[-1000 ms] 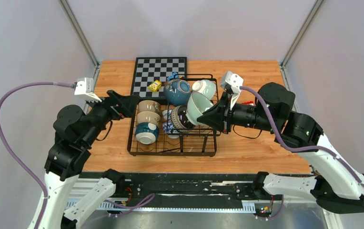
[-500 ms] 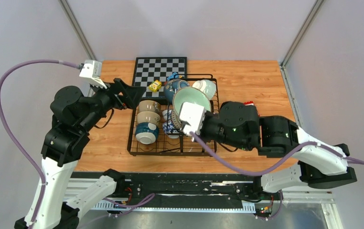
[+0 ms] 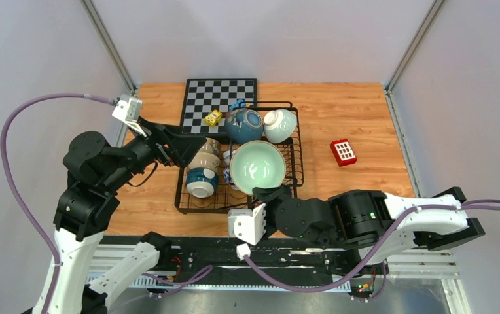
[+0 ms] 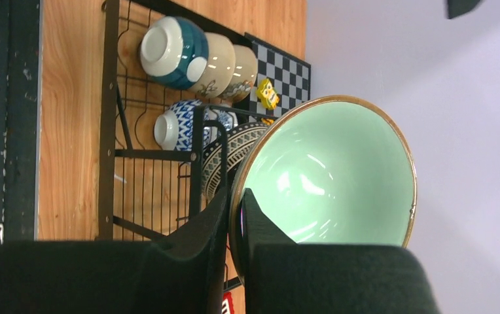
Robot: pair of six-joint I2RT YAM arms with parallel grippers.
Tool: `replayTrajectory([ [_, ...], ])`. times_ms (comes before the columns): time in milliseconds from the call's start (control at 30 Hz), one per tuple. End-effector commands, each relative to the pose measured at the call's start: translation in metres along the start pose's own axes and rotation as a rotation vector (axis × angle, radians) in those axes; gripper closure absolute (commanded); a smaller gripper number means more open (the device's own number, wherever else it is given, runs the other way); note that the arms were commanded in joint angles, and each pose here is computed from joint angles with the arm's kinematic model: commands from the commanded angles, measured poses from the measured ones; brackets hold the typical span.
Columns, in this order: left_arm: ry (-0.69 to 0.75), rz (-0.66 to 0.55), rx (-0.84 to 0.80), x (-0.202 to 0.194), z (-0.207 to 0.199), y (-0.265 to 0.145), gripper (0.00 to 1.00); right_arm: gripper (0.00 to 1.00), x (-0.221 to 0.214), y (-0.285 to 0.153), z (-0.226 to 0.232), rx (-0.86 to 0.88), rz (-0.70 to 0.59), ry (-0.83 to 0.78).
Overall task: Unload the bowls from the dish rack
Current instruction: Place the bowl at the center of the board.
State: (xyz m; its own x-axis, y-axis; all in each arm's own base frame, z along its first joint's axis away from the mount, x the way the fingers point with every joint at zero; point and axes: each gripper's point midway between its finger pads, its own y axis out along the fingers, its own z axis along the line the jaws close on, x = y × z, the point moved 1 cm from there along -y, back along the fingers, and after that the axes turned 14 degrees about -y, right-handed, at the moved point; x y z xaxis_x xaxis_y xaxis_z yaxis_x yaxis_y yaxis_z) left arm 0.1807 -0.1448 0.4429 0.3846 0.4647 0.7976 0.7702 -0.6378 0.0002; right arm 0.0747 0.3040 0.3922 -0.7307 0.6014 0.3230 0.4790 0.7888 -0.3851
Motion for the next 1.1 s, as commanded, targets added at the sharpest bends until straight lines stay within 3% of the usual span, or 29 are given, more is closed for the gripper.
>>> replayTrajectory([
  [0, -0.009, 0.036, -0.057, -0.004, -0.012, -0.002, 0.00, 1.00, -0.010, -0.003, 0.002, -0.004, 0.062, -0.059],
  [400, 0.022, 0.285, 0.008, -0.044, -0.004, 0.001, 0.01, 1.00, 0.006, 0.019, 0.029, 0.116, 0.041, -0.052],
  [800, 0.169, 0.517, 0.138, -0.097, -0.002, 0.011, 0.20, 1.00, 0.017, 0.022, 0.029, 0.144, -0.013, 0.020],
  [1067, 0.221, 0.555, 0.182, -0.102, -0.008, 0.015, 0.33, 1.00, 0.016, 0.019, 0.028, 0.146, -0.018, 0.028],
])
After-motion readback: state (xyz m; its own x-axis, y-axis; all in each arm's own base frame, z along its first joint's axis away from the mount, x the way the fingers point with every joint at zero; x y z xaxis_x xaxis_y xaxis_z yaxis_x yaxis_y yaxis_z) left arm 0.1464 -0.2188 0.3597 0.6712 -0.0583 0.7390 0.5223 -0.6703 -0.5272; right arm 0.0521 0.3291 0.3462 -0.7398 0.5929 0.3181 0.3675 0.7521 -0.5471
